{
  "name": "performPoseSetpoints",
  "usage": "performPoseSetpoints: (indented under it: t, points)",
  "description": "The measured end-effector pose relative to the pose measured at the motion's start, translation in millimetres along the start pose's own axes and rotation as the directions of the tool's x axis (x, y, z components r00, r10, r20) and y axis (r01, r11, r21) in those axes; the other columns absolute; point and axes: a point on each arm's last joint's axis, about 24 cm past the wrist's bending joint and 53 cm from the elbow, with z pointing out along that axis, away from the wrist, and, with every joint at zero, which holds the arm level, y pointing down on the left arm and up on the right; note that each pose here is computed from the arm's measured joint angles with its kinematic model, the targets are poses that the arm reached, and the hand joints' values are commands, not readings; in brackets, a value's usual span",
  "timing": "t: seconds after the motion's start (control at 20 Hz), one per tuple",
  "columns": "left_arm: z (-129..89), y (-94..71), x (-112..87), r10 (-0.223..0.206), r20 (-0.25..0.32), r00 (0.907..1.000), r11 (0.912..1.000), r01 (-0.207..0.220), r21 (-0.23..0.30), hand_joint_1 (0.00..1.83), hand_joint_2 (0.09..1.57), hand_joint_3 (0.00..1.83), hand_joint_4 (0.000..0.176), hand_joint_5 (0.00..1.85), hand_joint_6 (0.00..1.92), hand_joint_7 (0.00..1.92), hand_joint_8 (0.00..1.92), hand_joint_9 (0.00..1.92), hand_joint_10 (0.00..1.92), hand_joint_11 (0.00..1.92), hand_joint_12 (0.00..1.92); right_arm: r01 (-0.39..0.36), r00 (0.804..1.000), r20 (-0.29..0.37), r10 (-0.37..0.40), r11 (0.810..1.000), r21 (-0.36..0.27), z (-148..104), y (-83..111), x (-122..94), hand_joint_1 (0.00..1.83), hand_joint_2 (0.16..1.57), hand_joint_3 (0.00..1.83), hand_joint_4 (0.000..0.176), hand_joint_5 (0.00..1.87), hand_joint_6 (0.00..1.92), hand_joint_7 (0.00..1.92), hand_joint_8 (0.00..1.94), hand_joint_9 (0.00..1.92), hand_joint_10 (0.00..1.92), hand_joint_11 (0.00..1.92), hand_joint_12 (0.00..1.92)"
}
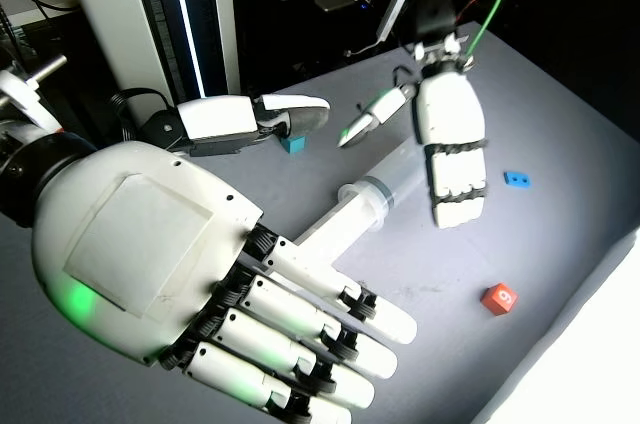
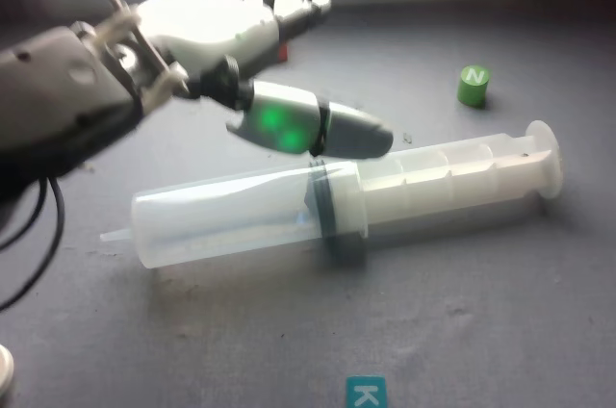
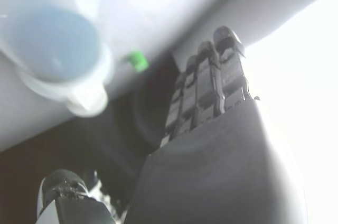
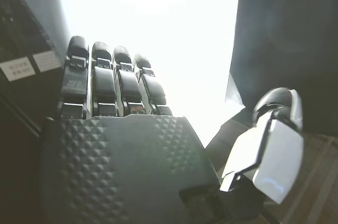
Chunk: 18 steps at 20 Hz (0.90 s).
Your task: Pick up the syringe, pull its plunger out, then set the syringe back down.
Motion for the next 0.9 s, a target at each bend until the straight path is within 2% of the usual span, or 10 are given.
performPoseSetpoints:
  t: [0.05, 0.15, 0.25, 0.4, 0.45, 0.5, 0.55, 0.65, 0.8, 0.9]
  points:
    - [-2, -9.1, -5.7, 0.006, -0.001, 1.0, 0.9997, -0.006, 0.025, 0.27, 0.82, 0.0, 0.0, 0.49, 0.48, 0.42, 0.9, 0.33, 1.17, 0.19, 1.35, 0.001, 1.0, 0.001, -0.001, 1.0, -0.001, 0, 0.3, 0, 0.21, 0.9, 0.0, 0.0, 0.42, 0.68, 0.52, 0.8, 0.4, 1.06, 0.11, 1.59]
    - [-8, -28.1, -9.6, 0.016, -0.024, 0.9996, 0.997, -0.014, 0.076, 0.29, 0.87, 0.01, 0.0, 0.28, 1.6, 0.28, 1.87, 0.35, 1.89, 0.29, 1.9, 0.024, 1.0, -0.009, -0.024, 1.0, -0.008, 0, 1.7, 3, 0.27, 0.9, 0.0, 0.0, 0.41, 1.81, 0.44, 1.86, 0.49, 1.88, 0.48, 1.91]
    - [-15, -46.0, -9.3, 0.024, -0.048, 0.9986, 0.9922, -0.018, 0.123, 0.21, 0.98, 0.02, 0.0, 0.78, 1.91, 0.91, 1.92, 0.9, 1.92, 0.9, 1.92, 0.03, 0.999, -0.017, -0.031, 0.999, -0.016, -1, 4.3, 6, 0.27, 0.88, 0.0, 0.0, 0.46, 1.92, 0.57, 1.94, 0.7, 1.92, 0.78, 1.92]
    - [-25, -67.4, -12.8, 0.033, -0.06, 0.9977, 0.9841, -0.022, 0.176, 0.35, 1.02, 0.0, 0.0, 1.54, 1.92, 1.68, 1.92, 1.69, 1.92, 1.67, 1.92, 0.032, 0.999, -0.018, -0.032, 0.999, -0.021, -1, 5.9, 8, 0.34, 0.94, 0.02, 0.0, 1.38, 1.92, 1.54, 1.94, 1.59, 1.92, 1.61, 1.92]
    - [-27, -71.6, -11.2, 0.034, -0.068, 0.9971, 0.9821, -0.021, 0.187, 0.62, 1.14, 0.01, 0.075, 1.5, 1.92, 1.63, 1.92, 1.65, 1.92, 1.64, 1.92, 0.033, 0.999, -0.018, -0.034, 0.999, -0.022, -1, 6.4, 8, 0.38, 1.04, 0.03, 0.0, 1.63, 1.92, 1.81, 1.94, 1.84, 1.92, 1.86, 1.92]
    - [-29, -77.5, -12.7, 0.034, -0.072, 0.9968, 0.9792, -0.019, 0.202, 0.62, 1.14, 0.01, 0.075, 1.5, 1.92, 1.63, 1.92, 1.65, 1.92, 1.64, 1.92, 0.038, 0.999, -0.02, -0.039, 0.999, -0.023, -1, 6.5, 8, 0.38, 1.04, 0.03, 0.0, 1.63, 1.92, 1.81, 1.94, 1.84, 1.92, 1.86, 1.92]
    - [-30, -85.3, -16.6, 0.045, -0.069, 0.9966, 0.9743, -0.029, 0.223, 1.12, 1.22, 0.0, 0.167, 1.44, 1.92, 1.58, 1.92, 1.63, 1.92, 1.63, 1.92, 0.044, 0.999, -0.026, -0.045, 0.999, -0.023, -1, 6.0, 11, 0.76, 1.34, 0.05, 0.0, 1.71, 1.92, 1.92, 1.94, 1.92, 1.92, 1.92, 1.92]
    - [-31, -97.5, -25.4, 0.06, -0.053, 0.9968, 0.9661, -0.045, 0.254, 1.16, 1.24, 0.01, 0.176, 1.5, 1.92, 1.57, 1.92, 1.6, 1.92, 1.6, 1.92, 0.059, 0.997, -0.04, -0.06, 0.998, -0.035, -2, 9.3, 16, 1.19, 1.38, 0.02, 0.02, 1.64, 1.92, 1.83, 1.94, 1.92, 1.92, 1.92, 1.92]
    - [-35, -105.9, -28.0, 0.079, -0.064, 0.9949, 0.9578, -0.058, 0.282, 1.22, 1.23, 0.0, 0.163, 1.51, 1.92, 1.53, 1.92, 1.56, 1.92, 1.57, 1.92, 0.063, 0.997, -0.045, -0.065, 0.997, -0.04, -2, 11.1, 18, 1.13, 1.4, 0.03, 0.049, 1.63, 1.92, 1.82, 1.94, 1.92, 1.92, 1.92, 1.92]
    - [-38, -107.5, -35.1, 0.08, -0.053, 0.9954, 0.9558, -0.062, 0.287, 1.21, 1.24, 0.01, 0.11, 1.51, 1.92, 1.53, 1.92, 1.56, 1.92, 1.58, 1.92, 0.072, 0.996, -0.048, -0.075, 0.996, -0.049, -3, 13.9, 20, 1.15, 1.38, 0.02, 0.061, 1.6, 1.92, 1.8, 1.94, 1.91, 1.92, 1.92, 1.92]
